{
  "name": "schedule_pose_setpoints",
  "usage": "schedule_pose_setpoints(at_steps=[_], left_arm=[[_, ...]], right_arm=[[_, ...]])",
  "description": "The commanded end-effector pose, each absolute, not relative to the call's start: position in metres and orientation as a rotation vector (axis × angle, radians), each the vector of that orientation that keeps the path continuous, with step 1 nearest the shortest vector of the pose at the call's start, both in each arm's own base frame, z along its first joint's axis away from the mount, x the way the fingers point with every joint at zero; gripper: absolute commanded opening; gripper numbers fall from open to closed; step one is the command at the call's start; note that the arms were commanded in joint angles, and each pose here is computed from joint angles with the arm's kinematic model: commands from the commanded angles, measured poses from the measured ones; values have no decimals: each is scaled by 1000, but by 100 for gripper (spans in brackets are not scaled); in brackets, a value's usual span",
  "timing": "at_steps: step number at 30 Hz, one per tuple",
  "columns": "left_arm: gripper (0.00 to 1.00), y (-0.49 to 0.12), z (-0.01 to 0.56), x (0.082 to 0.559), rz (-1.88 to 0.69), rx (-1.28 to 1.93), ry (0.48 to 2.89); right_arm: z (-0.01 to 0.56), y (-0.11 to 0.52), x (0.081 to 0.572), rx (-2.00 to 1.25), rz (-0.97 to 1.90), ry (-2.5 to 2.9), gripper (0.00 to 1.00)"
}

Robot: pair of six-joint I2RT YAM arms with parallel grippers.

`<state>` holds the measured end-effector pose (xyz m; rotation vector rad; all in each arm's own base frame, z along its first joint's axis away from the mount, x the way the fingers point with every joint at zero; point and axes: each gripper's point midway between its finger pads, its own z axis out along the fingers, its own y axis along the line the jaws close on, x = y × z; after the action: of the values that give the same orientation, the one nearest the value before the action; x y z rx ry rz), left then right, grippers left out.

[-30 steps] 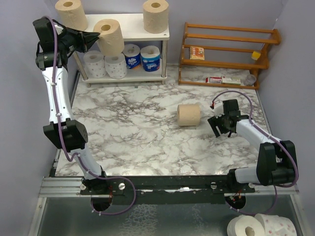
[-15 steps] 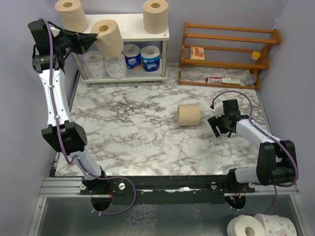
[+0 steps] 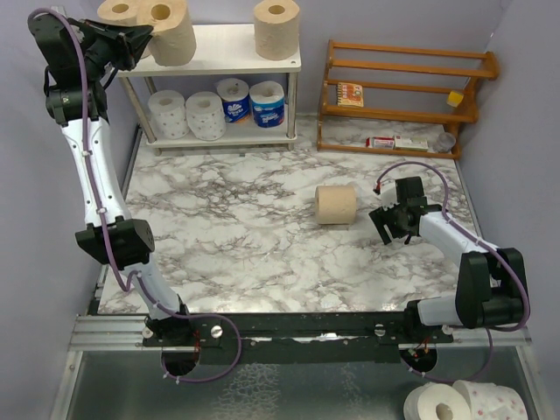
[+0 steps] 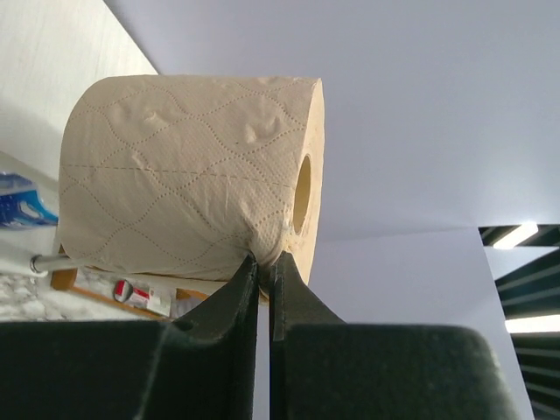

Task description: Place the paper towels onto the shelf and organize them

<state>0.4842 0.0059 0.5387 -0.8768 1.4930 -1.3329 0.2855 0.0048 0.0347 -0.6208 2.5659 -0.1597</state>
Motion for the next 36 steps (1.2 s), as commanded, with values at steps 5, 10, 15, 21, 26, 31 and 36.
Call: schedule_pose_setpoints(at_steps=[5,10,15,21,26,31,36], left_arm=[[0,34,509,540,-1217,-928,1412],[0,33,483,557,-1193,-958,1431],[0,39,469,573,-1146,-987,1422],[0,36,458,593,-1126,-1004,1413],[0,32,454,611,-1085,-983,1388],[79,21,443,612,-1101,-967,1437],[99,12,459,587,-1063,-888,1480]], right_arm=[[32,0,287,-621,-199,2566,75],[32,-1,287,-618,-202,2567,75],[33,-1,288,-616,-201,2563,75],[32,-1,288,-618,-204,2568,75],[35,-3,288,-606,-217,2562,75],[37,-3,289,-601,-222,2553,75],[37,-2,289,-605,-214,2553,75]])
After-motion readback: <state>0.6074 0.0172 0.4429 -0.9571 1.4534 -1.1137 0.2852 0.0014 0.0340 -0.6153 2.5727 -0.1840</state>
